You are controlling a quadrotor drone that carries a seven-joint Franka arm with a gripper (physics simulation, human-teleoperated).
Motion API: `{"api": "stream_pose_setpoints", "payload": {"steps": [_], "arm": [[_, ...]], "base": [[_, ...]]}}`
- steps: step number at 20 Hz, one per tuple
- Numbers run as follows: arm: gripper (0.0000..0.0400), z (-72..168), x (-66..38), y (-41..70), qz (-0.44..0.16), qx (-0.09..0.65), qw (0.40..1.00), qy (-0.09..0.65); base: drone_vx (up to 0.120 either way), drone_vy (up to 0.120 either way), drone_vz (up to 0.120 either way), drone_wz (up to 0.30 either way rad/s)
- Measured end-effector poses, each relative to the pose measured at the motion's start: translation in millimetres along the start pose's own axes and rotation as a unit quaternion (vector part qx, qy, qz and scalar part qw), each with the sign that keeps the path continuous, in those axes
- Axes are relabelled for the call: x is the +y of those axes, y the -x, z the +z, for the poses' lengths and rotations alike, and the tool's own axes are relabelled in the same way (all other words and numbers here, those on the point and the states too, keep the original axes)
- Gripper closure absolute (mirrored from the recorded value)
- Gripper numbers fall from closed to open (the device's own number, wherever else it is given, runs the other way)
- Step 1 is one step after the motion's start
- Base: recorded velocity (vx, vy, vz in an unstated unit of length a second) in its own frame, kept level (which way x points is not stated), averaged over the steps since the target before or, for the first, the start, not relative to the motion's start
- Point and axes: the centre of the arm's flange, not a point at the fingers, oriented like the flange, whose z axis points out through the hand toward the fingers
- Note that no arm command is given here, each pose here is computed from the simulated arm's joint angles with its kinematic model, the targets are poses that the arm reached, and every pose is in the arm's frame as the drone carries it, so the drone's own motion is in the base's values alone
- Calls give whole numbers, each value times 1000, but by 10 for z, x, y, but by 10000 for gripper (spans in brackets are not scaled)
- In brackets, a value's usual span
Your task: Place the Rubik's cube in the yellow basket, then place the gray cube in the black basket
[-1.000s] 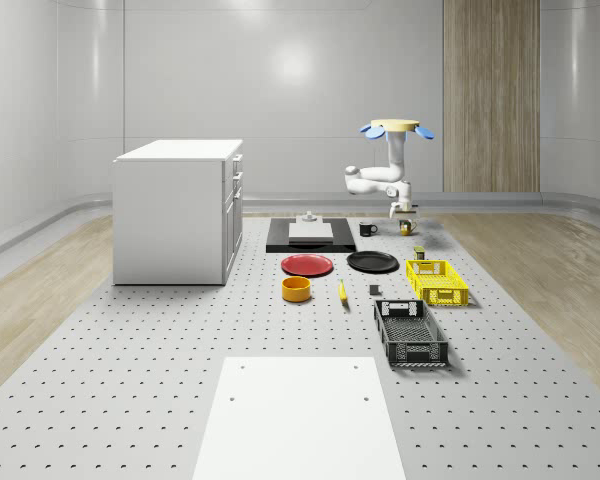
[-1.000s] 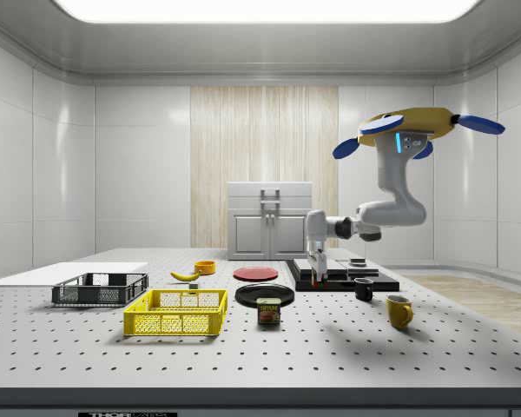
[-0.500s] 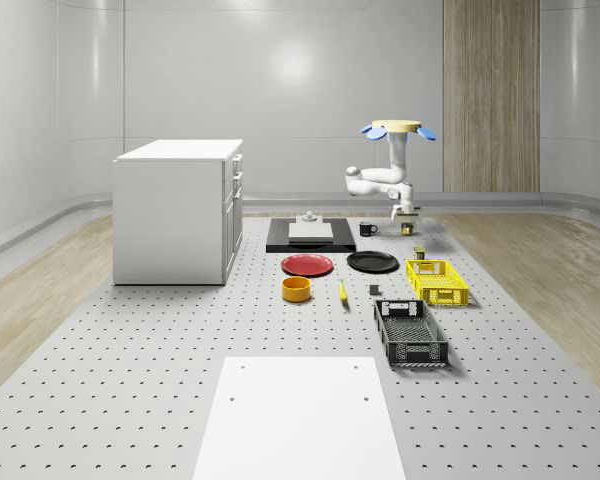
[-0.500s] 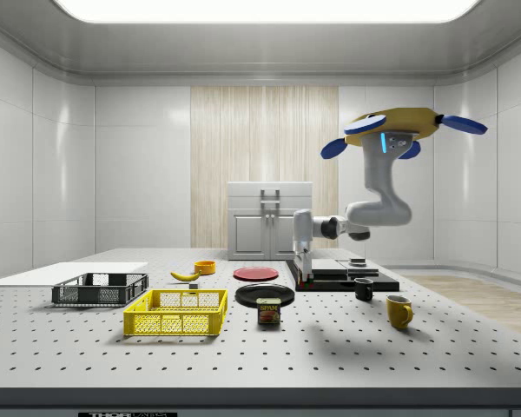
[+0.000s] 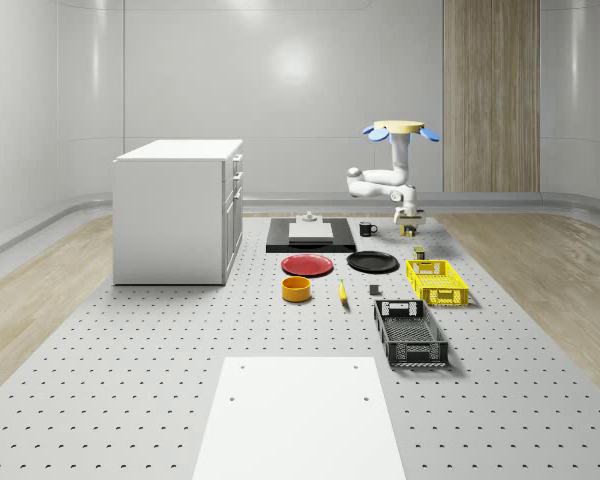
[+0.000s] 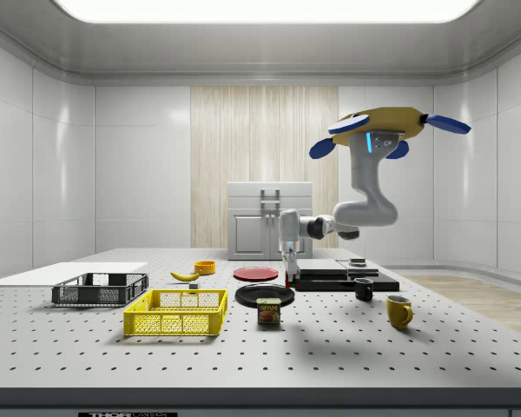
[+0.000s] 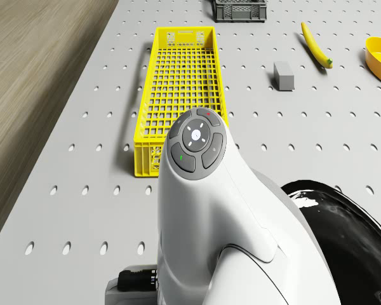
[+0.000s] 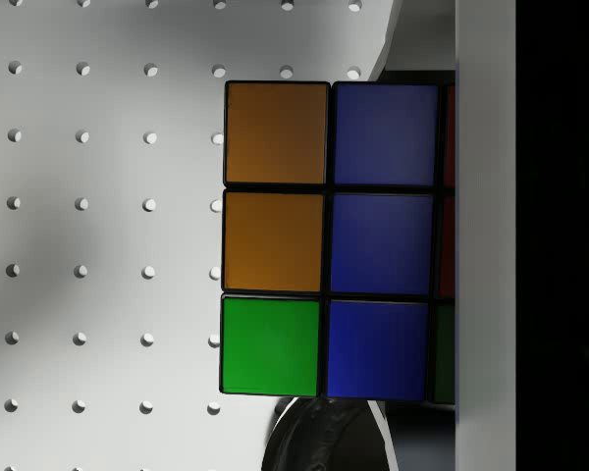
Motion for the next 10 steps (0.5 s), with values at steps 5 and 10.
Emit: {"api": "stream_pose_setpoints", "payload": {"steps": [5,10], "arm": [[109,0,0,0,0,0,1000,0],[109,0,0,0,0,0,1000,0]], "base": [[120,88,0,0],[120,0,0,0]]}}
